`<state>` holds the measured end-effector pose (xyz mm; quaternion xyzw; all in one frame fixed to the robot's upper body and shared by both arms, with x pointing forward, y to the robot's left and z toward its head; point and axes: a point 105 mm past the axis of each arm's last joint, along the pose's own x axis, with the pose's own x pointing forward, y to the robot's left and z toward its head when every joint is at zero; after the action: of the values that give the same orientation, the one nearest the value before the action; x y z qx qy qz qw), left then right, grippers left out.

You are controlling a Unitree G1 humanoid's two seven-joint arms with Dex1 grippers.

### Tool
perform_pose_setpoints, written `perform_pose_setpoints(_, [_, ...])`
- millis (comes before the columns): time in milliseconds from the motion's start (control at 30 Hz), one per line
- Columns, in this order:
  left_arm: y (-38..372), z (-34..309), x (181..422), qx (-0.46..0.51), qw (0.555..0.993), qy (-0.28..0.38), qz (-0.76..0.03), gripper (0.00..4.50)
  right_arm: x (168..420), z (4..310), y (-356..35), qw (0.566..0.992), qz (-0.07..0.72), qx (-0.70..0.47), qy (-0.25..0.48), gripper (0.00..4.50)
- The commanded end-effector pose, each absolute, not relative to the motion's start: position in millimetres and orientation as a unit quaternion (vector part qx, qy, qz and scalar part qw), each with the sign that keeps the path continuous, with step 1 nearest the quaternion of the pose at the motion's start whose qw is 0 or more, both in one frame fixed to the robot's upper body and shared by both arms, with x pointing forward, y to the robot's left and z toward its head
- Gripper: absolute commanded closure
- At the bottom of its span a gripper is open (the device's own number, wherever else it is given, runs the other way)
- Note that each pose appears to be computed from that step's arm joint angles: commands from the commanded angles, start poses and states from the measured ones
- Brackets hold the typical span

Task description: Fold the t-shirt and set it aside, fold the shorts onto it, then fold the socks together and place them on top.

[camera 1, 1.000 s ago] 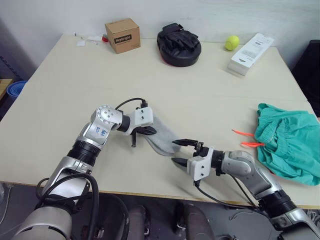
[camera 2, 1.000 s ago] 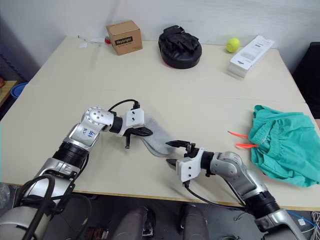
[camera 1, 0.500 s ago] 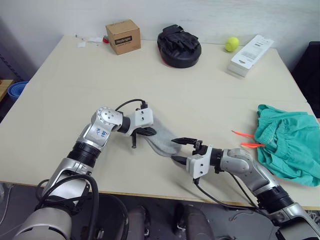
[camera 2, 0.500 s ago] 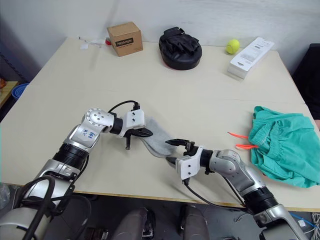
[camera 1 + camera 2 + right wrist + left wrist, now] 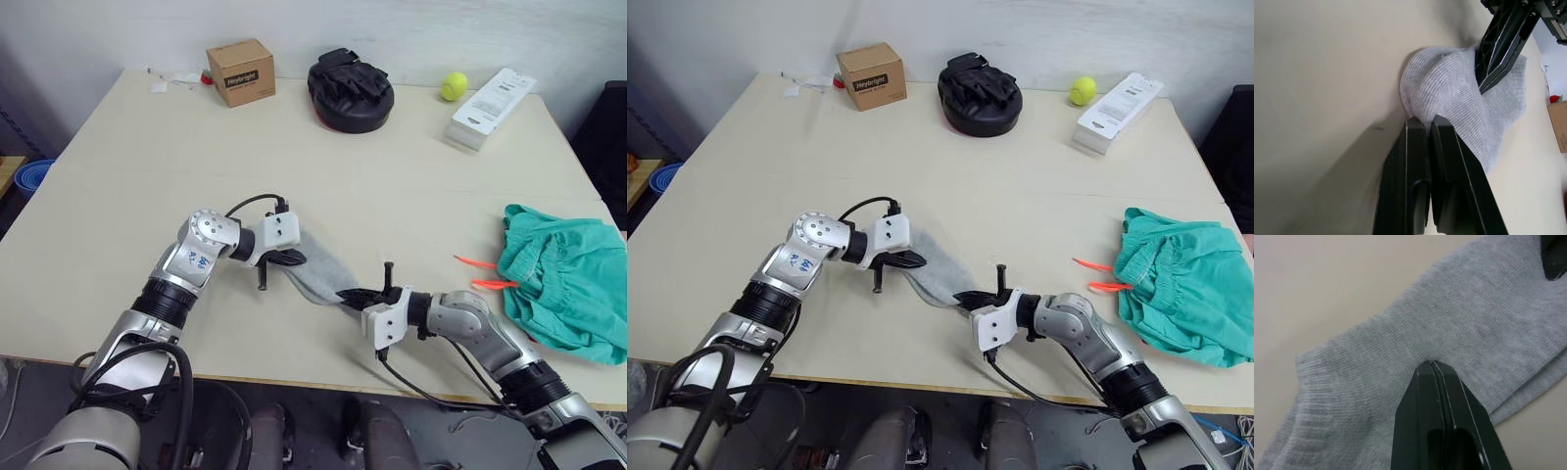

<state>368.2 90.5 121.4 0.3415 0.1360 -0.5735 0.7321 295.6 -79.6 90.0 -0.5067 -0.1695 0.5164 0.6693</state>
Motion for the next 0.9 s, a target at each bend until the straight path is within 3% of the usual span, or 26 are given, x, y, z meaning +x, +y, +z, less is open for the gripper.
perform_pose_setpoints(33, [109.1,99.8,365.0,0.345,0.732,0.184,-0.558,4.5,300.5,106.7,-81.4,0.675,0.508,-0.503,-0.181,4.47])
perform_pose_setpoints(500, [110.9,94.7,361.9,0.341,0.736,0.189,-0.554,4.5,301.2,169.6,-50.2,0.659,0.524,-0.472,-0.262,4.47])
perform_pose_setpoints(900, [118.7,96.8,362.9,0.329,0.754,0.189,-0.536,4.5,334.1,169.8,-18.7,0.68,0.508,-0.458,-0.265,4.47])
